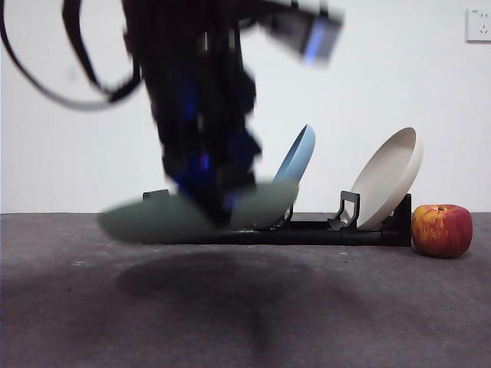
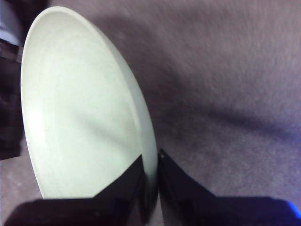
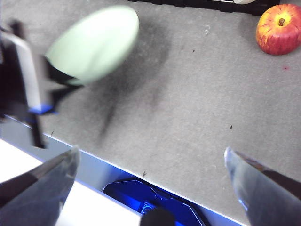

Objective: Take the green plate from the plate rack,put the plate on the table,take the apple from the table,put the apple in the plate

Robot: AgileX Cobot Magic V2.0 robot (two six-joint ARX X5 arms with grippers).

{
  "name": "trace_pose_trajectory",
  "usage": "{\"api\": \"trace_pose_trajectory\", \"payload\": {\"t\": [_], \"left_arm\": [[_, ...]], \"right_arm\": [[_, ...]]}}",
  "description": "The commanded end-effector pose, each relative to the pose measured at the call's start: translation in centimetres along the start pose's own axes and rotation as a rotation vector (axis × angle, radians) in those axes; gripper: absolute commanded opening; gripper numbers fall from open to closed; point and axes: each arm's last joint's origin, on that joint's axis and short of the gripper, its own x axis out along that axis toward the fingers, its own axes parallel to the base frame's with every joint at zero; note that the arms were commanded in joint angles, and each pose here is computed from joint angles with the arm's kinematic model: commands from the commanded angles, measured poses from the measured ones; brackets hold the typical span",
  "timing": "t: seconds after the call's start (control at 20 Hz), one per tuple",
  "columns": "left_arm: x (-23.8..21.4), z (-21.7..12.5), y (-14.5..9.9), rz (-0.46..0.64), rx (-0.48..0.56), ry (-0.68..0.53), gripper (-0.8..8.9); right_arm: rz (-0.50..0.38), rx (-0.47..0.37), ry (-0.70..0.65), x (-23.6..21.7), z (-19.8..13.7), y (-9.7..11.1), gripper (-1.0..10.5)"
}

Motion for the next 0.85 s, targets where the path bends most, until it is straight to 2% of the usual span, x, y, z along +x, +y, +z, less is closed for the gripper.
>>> {"api": "trace_pose_trajectory", "payload": {"t": [0.05, 0.3, 0.5, 0.65, 0.85], "left_arm": [[1.7, 0.7, -1.5, 0.019, 0.04, -0.007, -0.06], [3.8, 1.5, -4.2, 0.012, 0.094, -0.003, -0.06], [4.0, 1.7, -4.5, -0.016, 0.056, -0.028, 0.1], [4.0, 1.7, -4.6, -0.045, 0.039, -0.031, 2.75], [3.8, 1.6, -4.5, -0.043, 0.015, -0.029, 3.33]], "right_arm": [[0.002, 0.002, -0.007, -0.1, 0.1, 0.0, 6.3], [0.002, 0.002, -0.007, -0.1, 0.1, 0.0, 6.3], [0.001, 0.002, -0.007, -0.1, 0.1, 0.0, 6.3], [0.002, 0.002, -0.007, -0.1, 0.1, 0.0, 6.3], [0.001, 0.002, -0.007, -0.1, 0.1, 0.0, 6.3]]}}
